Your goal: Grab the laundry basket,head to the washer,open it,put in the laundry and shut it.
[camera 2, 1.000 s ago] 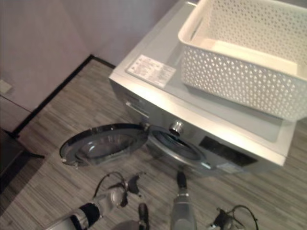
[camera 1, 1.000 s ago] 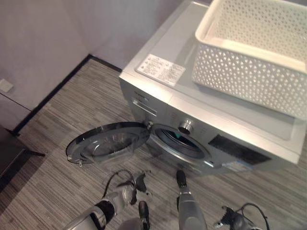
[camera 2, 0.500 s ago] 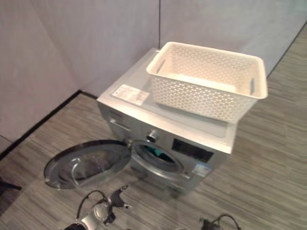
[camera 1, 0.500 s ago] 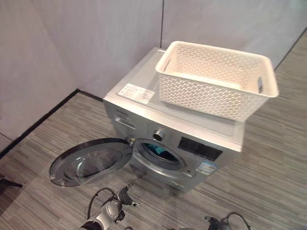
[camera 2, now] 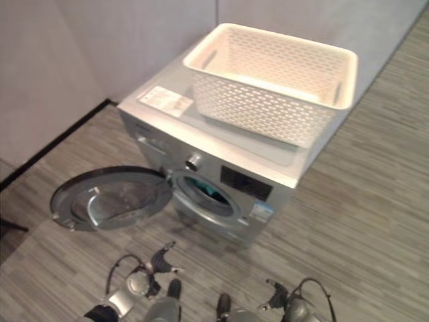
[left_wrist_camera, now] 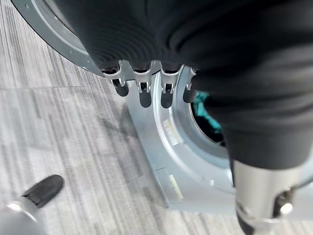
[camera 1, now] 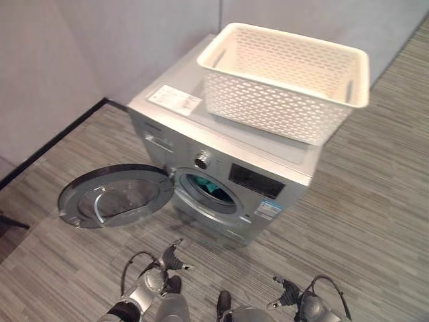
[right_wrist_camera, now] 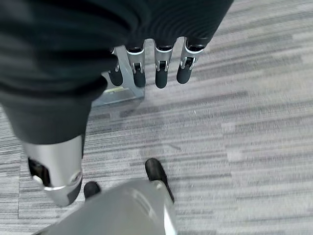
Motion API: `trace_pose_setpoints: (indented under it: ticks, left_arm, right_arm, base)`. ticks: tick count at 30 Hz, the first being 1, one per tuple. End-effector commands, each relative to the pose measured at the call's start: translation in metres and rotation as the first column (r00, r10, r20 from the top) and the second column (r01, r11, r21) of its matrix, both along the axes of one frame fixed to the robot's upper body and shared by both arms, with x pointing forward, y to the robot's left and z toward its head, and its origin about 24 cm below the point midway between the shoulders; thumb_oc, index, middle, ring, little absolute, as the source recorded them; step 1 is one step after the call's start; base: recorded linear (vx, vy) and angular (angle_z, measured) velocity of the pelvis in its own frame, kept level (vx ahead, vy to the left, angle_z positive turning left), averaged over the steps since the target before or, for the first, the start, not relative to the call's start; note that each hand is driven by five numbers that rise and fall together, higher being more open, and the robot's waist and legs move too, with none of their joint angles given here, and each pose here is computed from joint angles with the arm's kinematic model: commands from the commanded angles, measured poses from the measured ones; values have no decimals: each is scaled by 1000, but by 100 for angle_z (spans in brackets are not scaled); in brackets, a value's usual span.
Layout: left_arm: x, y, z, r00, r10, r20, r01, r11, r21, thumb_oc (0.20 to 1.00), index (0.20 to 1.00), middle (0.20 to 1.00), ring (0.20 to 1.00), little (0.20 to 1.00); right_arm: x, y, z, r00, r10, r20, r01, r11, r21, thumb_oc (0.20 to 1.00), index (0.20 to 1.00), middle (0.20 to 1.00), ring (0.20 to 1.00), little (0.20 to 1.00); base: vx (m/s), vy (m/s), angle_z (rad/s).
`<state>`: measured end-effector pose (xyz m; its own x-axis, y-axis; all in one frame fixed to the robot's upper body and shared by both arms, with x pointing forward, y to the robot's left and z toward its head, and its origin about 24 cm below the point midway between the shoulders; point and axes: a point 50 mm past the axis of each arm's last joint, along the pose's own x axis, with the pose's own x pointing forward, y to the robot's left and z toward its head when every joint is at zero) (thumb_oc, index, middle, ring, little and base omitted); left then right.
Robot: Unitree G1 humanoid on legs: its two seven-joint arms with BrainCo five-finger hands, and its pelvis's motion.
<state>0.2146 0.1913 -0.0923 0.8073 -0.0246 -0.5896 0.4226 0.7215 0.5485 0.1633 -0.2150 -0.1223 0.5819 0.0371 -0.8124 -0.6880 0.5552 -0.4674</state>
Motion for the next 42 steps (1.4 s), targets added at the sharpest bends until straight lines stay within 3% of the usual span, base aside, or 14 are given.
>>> trace_pose_setpoints:
  ticks: [1,5,8,12,13,17,19,23,24,28,30,34,38,42]
  left_arm:
    - [27,6,32,972,96,213,-89,995,-45,1000,1000,1000,1000,1000]
    - [32,37,63,901,198,387,-202,979,-30,1000,1000,1000,1000,1000]
    - [33,81,102,787,232,572,-328,942,69,1000,1000,1000,1000,1000]
    - [32,82,102,786,233,573,-332,940,72,1000,1000,1000,1000,1000]
    - [38,153,182,555,179,812,-562,801,208,1000,1000,1000,1000,1000]
    - [31,205,257,358,145,922,-741,645,187,1000,1000,1000,1000,1000]
    - [26,227,288,314,132,940,-803,565,189,1000,1000,1000,1000,1000]
    - [26,249,313,342,142,929,-826,517,225,1000,1000,1000,1000,1000]
    - [24,264,322,376,168,911,-847,460,265,1000,1000,1000,1000,1000]
    - [33,271,328,460,193,866,-830,439,343,1000,1000,1000,1000,1000]
    - [39,281,308,526,349,775,-817,461,347,1000,1000,1000,1000,1000]
    - [50,277,284,574,479,665,-788,544,288,1000,1000,1000,1000,1000]
    - [62,264,259,590,554,587,-776,589,225,1000,1000,1000,1000,1000]
    - [55,268,244,569,637,520,-803,567,185,1000,1000,1000,1000,1000]
  right_arm:
    - [-20,-3,-5,999,7,-53,-6,1000,25,1000,1000,1000,1000,1000]
    - [-28,0,-1,999,-30,-38,34,995,98,1000,1000,1000,1000,1000]
    - [-26,12,2,1000,-12,-23,15,987,157,1000,1000,1000,1000,1000]
    - [-26,14,1,1000,-8,-23,12,987,159,1000,1000,1000,1000,1000]
    - [-2,19,27,990,107,88,-123,972,199,1000,1000,1000,1000,1000]
    - [3,6,40,981,163,105,-178,972,153,1000,1000,1000,1000,1000]
    - [3,5,34,983,170,76,-178,975,131,1000,1000,1000,1000,1000]
    - [7,7,32,981,179,74,-187,975,121,1000,1000,1000,1000,1000]
    - [5,7,29,980,188,60,-194,975,112,1000,1000,1000,1000,1000]
    - [1,7,20,985,172,30,-174,979,102,1000,1000,1000,1000,1000]
    - [-3,10,8,990,143,-12,-141,986,88,1000,1000,1000,1000,1000]
    - [-14,8,-6,992,97,-78,-93,994,56,1000,1000,1000,1000,1000]
    - [-16,10,-14,994,56,-95,-53,998,32,1000,1000,1000,1000,1000]
    - [-14,10,-15,995,46,-93,-45,999,18,1000,1000,1000,1000,1000]
  base:
    - [66,34,-21]
    - [65,20,5]
    - [62,36,-8]
    - [16,24,-3]
    - [85,103,-14]
    - [54,61,-66]
    - [10,39,-7]
    - [-7,23,-16]
    - [-24,-2,-21]
    - [-13,-2,-4]
    - [0,0,0]
    - [-2,-11,0]
    - [-15,-47,16]
    - [4,-46,10]
